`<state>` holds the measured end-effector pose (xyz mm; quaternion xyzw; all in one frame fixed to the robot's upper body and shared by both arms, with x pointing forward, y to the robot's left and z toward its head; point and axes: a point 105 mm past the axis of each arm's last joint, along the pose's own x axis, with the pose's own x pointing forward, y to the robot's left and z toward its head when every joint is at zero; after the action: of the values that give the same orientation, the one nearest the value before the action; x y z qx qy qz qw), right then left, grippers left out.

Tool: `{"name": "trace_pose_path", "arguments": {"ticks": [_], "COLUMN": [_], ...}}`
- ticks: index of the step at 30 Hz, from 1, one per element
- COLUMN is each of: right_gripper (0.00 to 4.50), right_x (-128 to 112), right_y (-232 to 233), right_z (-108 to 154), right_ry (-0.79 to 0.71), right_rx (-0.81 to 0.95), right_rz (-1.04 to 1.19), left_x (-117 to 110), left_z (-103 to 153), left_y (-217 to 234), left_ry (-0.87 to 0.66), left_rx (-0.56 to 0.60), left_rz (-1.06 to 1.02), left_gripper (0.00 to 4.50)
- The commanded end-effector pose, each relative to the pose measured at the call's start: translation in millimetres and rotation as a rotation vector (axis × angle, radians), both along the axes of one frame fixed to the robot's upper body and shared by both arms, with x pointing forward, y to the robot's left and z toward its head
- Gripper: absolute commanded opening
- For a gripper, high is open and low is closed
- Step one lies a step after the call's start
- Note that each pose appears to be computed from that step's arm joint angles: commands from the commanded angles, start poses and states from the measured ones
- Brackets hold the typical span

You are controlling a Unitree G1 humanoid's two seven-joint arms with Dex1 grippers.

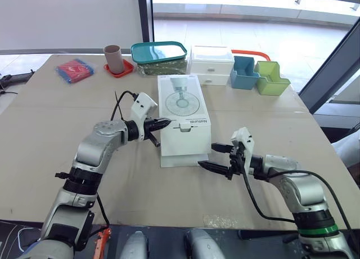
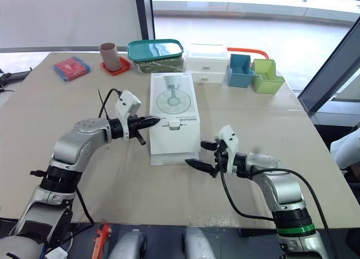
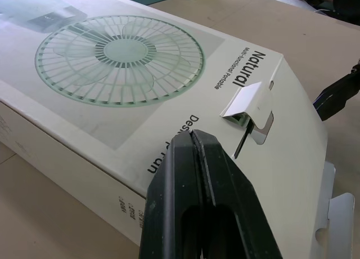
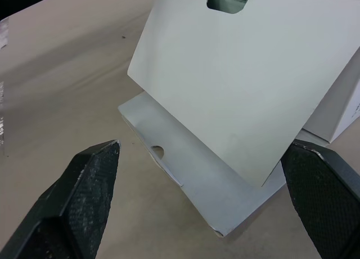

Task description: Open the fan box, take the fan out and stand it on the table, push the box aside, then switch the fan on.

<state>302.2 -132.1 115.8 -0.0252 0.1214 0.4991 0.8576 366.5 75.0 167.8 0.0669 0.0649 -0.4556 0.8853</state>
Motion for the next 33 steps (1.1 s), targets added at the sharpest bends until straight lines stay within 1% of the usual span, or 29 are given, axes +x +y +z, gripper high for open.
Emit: {"name": "trace_pose_path", "arguments": {"ticks": [1,3,10,15,17,18,19,20,21,23,24,25,27,28,29,30,33], "right_gripper": [4.50,4.50,4.50,4.50,4.50,4.25,4.10,3.77,3.54,2.44,2.11,1.88,1.02,0.85,0.36,0.09,0.09], "right_x": [-6.7,-12.1,-16.8,-16.9,-15.6,-15.4,-15.4,-15.8,-16.2,-16.7,-16.8,-16.9,-16.9,-16.8,-16.7,-16.2,-13.8], "right_y": [7.8,12.0,15.1,17.0,16.9,16.9,17.2,17.7,18.3,19.1,19.3,19.3,19.3,19.2,19.2,19.0,18.1], "right_z": [21.1,27.7,47.0,50.0,51.9,52.8,54.1,55.2,56.7,60.0,61.1,61.8,63.5,64.5,66.5,68.3,72.1], "right_ry": [-0.053,-0.053,-0.092,-0.107,-0.129,-0.136,-0.142,-0.146,-0.152,-0.167,-0.171,-0.174,-0.181,-0.185,-0.192,-0.199,-0.220], "right_rx": [0.037,0.057,0.088,0.090,0.093,0.095,0.101,0.107,0.110,0.114,0.114,0.113,0.109,0.108,0.109,0.111,0.112], "right_rz": [0.054,0.089,0.107,0.106,0.096,0.093,0.091,0.091,0.093,0.094,0.094,0.095,0.094,0.093,0.094,0.093,0.085], "left_x": [-3.4,-2.7,-0.1,1.8,2.1,1.7,1.4,1.2,1.1,1.9,2.0,2.0,1.2,0.7,0.6,-0.1,-1.1], "left_z": [-11.8,-11.5,-7.1,-2.4,5.1,8.5,11.4,13.3,15.2,17.7,18.9,20.4,25.5,27.7,29.9,31.8,32.7], "left_y": [1.4,1.8,9.8,14.8,15.0,14.5,14.4,14.7,15.3,18.7,20.3,21.6,24.6,25.7,28.8,31.5,36.3], "left_ry": [0.041,0.042,0.028,0.012,-0.016,-0.030,-0.042,-0.050,-0.059,-0.074,-0.078,-0.083,-0.102,-0.109,-0.119,-0.131,-0.149], "left_rx": [0.024,0.021,0.023,0.026,0.019,0.014,0.010,0.007,0.003,-0.005,-0.011,-0.018,-0.037,-0.046,-0.049,-0.053,-0.051], "left_rz": [-0.005,-0.003,0.015,0.019,0.008,0.001,-0.005,-0.008,-0.012,-0.010,-0.010,-0.011,-0.017,-0.021,-0.017,-0.018,-0.013], "left_gripper": [0.04,0.04,0.04,0.04,0.04,0.01,0.00,0.00,0.00,0.00,0.00,0.00,0.00,0.00,0.00,0.00,0.00]}}
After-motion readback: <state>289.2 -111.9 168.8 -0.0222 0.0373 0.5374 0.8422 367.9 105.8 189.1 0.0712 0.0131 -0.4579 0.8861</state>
